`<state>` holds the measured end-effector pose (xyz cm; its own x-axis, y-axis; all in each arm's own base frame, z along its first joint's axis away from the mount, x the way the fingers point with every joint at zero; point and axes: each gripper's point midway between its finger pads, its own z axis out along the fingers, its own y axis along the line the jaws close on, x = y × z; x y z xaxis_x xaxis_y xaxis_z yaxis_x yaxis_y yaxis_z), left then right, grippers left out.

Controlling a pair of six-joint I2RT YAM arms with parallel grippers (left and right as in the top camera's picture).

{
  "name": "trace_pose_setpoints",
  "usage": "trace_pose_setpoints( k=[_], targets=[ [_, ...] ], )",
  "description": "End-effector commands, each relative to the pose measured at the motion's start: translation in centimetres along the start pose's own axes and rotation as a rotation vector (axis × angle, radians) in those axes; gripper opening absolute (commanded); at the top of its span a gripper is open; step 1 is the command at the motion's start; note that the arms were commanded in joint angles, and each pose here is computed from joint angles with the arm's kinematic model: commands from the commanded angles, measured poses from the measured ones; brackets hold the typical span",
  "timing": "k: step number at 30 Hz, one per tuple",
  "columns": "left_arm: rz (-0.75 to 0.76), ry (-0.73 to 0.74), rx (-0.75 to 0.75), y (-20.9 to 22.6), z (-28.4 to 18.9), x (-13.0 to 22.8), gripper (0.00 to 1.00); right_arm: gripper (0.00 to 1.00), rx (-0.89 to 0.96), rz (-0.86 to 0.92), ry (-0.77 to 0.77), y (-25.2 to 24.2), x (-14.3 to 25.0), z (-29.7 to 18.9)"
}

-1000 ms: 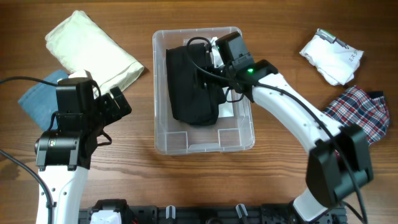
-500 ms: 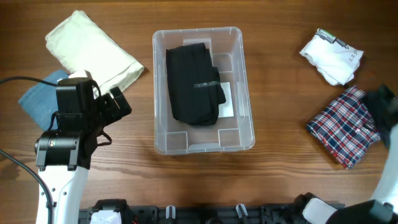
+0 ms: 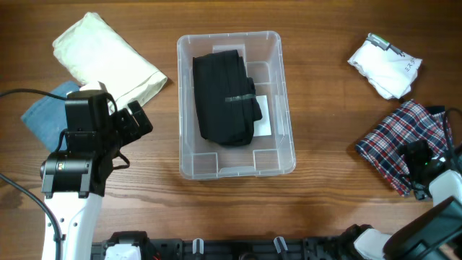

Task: Pack container
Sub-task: 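Move the right gripper to the plaid shirt and grasp it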

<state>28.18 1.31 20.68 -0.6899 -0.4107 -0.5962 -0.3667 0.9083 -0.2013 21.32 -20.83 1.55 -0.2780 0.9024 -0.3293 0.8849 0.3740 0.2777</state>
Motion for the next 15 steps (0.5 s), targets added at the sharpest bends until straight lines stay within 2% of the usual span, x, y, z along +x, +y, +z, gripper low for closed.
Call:
trace_pose_setpoints(
  k=[1,2,3,4,5,6,7,9,12,15],
  targets=[
    [0.004,-0.022,-0.01,0.2,-0.3,-0.8,1.0,1.0,-0.02,-0.015,0.101,-0.3,2.0,2.7],
    [0.004,-0.022,-0.01,0.2,-0.3,-0.8,1.0,1.0,-0.056,-0.028,0.13,0.2,2.6,3.5],
    [0.004,-0.022,-0.01,0.2,-0.3,-0.8,1.0,0.94,-0.093,-0.033,0.149,0.7,2.9,3.9],
    [0.004,-0.022,-0.01,0.2,-0.3,-0.8,1.0,0.72,-0.136,-0.034,0.161,1.4,3.1,4.1],
    [0.004,-0.022,-0.01,0.2,-0.3,-0.8,1.0,0.46,-0.179,-0.038,0.157,2.2,2.9,4.0],
    [0.004,-0.022,-0.01,0.2,-0.3,-0.8,1.0,0.15,-0.227,-0.042,0.152,3.1,2.6,3.8],
    [0.004,-0.022,-0.01,0.2,-0.3,-0.8,1.0,0.04,-0.268,-0.045,0.153,3.9,2.4,3.6],
    [0.004,-0.022,-0.01,0.2,-0.3,-0.8,1.0,0.04,-0.412,-0.062,0.16,6.8,1.6,2.2],
    [0.004,-0.022,-0.01,0.2,-0.3,-0.8,1.0,0.04,-0.56,-0.183,0.121,11.8,-0.3,-1.8],
    [0.004,-0.022,-0.01,0.2,-0.3,-0.8,1.0,0.04,-0.717,-0.455,0.036,19.1,-0.2,-8.9]
  ],
)
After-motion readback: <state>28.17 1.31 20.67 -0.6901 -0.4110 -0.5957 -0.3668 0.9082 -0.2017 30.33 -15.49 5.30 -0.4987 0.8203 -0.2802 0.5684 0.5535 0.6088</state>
